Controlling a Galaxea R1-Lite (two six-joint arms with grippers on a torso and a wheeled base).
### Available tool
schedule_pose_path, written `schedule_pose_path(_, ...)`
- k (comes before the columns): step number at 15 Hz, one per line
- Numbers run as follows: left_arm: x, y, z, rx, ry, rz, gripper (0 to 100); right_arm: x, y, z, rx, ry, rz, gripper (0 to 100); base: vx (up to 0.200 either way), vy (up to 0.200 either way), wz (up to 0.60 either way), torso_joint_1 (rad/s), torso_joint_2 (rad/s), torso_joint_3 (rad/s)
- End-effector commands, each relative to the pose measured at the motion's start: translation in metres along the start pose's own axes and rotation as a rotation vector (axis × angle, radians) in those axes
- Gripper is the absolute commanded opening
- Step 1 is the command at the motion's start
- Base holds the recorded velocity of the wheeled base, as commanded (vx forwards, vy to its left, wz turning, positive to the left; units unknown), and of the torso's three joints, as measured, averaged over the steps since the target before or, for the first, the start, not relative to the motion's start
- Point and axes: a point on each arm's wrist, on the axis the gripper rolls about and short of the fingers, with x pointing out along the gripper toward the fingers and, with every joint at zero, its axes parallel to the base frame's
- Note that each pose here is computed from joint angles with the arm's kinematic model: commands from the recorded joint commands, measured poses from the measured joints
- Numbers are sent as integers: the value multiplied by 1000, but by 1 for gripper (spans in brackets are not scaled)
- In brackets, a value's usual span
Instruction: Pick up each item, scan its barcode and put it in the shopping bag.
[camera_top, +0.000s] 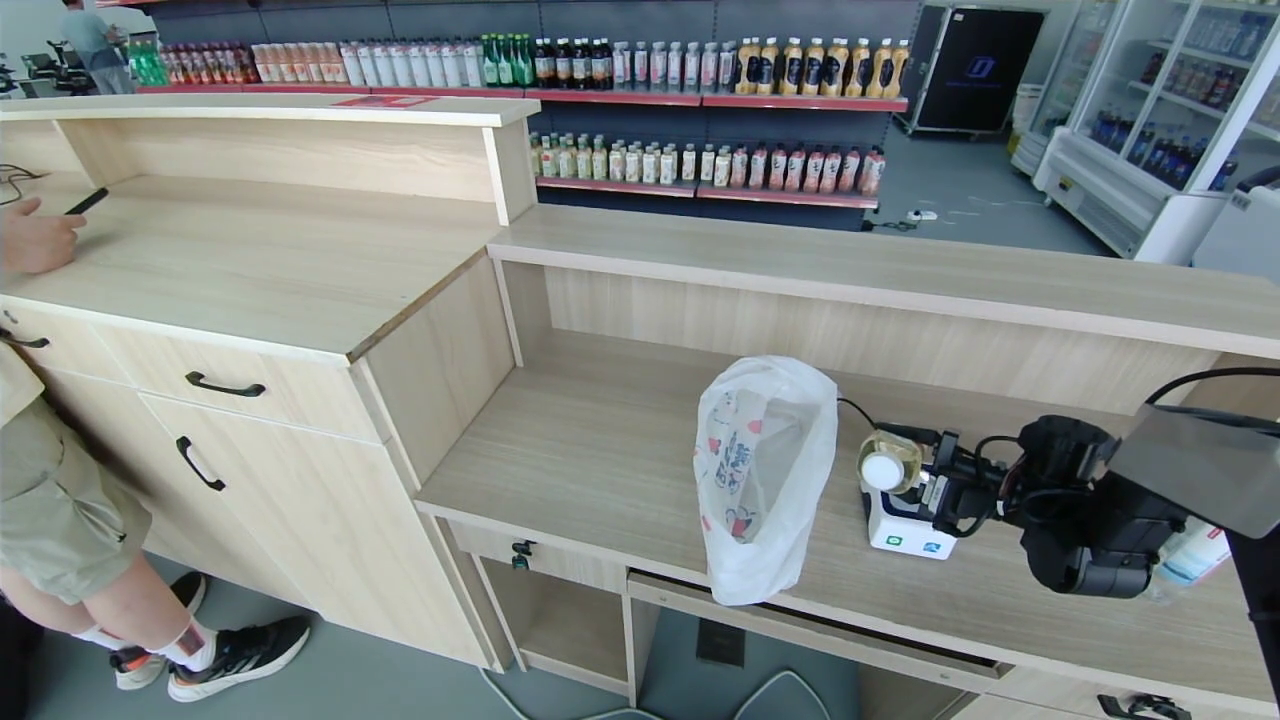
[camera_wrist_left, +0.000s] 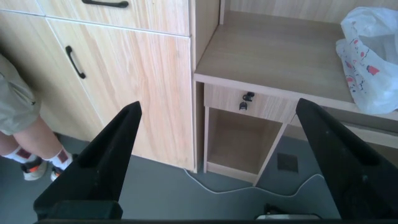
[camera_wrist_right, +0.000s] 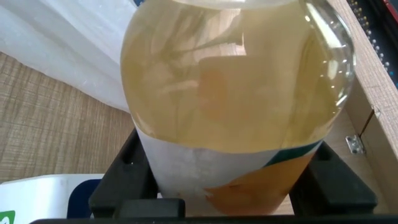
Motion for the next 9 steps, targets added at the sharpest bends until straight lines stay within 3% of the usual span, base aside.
schedule_pose_path(1,0,0,0,0,-1,0,100,0,-2,1,2,-1,-2,0,0,0,0,0,0,0)
schedule_pose_path(5,0,0,0,0,-1,0,100,-7,-24,5,36,6,-31,0,0,0,0,0,0,0)
schedule_pose_path(7,0,0,0,0,-1,0,100,-14,-62,22,90,-3,-67,0,0,0,0,0,0,0)
schedule_pose_path(8,0,0,0,0,-1,0,100,-33,-91,45,213,9,-87,0,0,0,0,0,0,0)
schedule_pose_path(9,0,0,0,0,-1,0,100,-47,-102,61,312,21,-92,0,0,0,0,0,0,0)
